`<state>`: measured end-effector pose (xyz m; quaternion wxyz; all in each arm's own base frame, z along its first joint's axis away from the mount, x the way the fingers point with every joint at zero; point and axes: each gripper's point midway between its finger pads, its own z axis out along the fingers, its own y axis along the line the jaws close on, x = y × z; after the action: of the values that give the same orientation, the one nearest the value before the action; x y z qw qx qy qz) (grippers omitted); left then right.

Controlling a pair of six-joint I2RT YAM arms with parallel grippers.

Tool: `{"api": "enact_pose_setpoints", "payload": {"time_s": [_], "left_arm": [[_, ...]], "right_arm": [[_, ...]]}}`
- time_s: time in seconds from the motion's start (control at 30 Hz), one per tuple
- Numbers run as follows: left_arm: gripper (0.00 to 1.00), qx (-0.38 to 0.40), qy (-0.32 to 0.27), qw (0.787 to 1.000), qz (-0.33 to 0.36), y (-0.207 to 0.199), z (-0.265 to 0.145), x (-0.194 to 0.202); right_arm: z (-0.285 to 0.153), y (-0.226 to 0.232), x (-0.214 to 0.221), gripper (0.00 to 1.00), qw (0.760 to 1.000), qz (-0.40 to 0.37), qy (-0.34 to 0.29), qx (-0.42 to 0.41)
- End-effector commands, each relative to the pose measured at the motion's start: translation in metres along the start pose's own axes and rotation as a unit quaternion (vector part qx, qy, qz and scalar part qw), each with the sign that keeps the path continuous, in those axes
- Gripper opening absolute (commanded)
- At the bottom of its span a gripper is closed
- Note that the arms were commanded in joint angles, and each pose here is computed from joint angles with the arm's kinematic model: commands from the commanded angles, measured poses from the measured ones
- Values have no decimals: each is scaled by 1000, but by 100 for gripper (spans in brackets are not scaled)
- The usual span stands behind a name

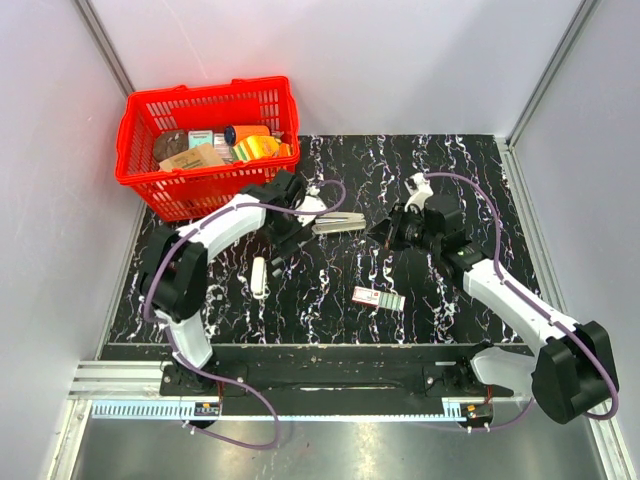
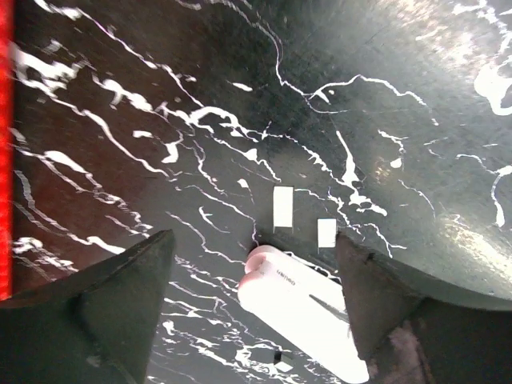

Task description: Unload the staples from the stapler

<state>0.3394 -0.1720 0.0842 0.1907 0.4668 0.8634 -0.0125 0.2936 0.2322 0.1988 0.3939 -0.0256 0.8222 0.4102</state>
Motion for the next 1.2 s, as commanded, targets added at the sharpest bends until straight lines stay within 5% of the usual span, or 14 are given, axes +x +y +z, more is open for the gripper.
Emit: {"api": "enact_pose_setpoints", "payload": {"time_s": [0.0,0.43,0.87,1.17], "left_arm": [[81,-11,9,1000,-15,9,12,1],[65,52,51,997,-16,-6,51,18],[38,72,58,995,-40,-5,62,25],[36,83,72,993,-46,-16,60,39]], "right_arm": [[-3,6,-8,8,1000,-24,-18,-2],[5,1,-3,0,1000,-22,-12,-5],[8,2,-3,0,1000,-21,-10,-12],[7,1,-2,0,1000,-23,-8,-8]]}}
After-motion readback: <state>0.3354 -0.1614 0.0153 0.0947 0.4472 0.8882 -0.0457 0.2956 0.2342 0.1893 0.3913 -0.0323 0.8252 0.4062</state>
